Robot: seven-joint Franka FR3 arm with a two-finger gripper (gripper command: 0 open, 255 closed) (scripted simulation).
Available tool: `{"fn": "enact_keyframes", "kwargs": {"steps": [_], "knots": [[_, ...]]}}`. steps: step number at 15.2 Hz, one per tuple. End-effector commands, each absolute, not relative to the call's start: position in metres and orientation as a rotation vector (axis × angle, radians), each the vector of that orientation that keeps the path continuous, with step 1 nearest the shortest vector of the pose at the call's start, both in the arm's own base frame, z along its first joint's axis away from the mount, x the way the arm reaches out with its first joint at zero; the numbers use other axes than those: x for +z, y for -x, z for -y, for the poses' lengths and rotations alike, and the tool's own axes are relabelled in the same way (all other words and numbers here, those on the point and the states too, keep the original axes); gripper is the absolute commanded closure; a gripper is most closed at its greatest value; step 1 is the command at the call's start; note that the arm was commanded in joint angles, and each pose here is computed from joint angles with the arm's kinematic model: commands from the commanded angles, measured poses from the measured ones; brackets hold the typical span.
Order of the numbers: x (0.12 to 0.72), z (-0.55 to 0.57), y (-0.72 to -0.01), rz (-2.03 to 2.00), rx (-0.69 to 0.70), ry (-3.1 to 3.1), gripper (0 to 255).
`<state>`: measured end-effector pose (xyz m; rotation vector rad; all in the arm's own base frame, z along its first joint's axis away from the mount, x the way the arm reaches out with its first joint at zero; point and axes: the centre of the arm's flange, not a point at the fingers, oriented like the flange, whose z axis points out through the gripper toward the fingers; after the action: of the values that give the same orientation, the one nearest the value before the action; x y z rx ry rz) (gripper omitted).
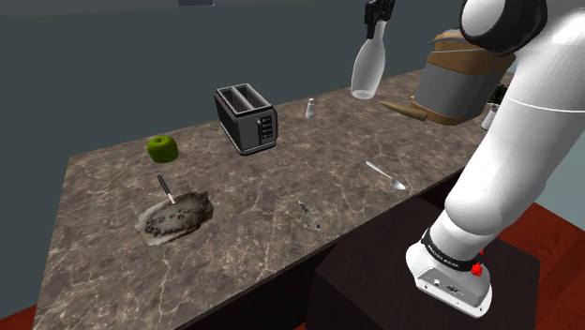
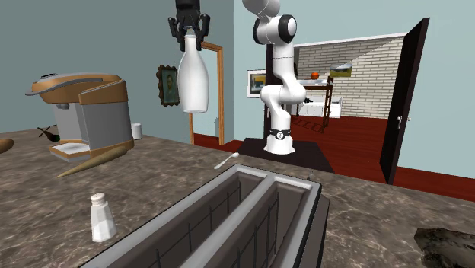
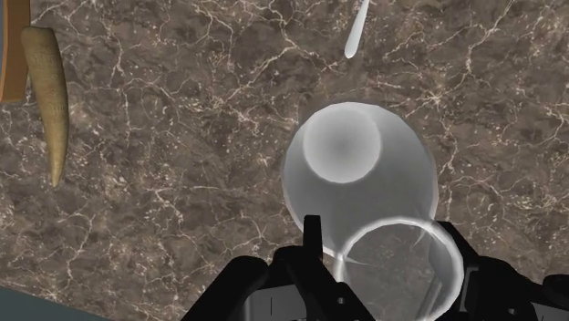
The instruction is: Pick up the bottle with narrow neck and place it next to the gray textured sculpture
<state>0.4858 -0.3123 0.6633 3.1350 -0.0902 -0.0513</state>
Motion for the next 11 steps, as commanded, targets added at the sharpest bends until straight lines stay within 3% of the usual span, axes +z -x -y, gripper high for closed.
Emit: {"fn": "enact_keyframes", "kwargs": {"steps": [1, 11], "knots": [[0.675, 0.313, -0.486, 0.09, -0.052, -3.135, 255], [0.715, 0.301, -0.486, 0.09, -0.052, -3.135, 255]]}}
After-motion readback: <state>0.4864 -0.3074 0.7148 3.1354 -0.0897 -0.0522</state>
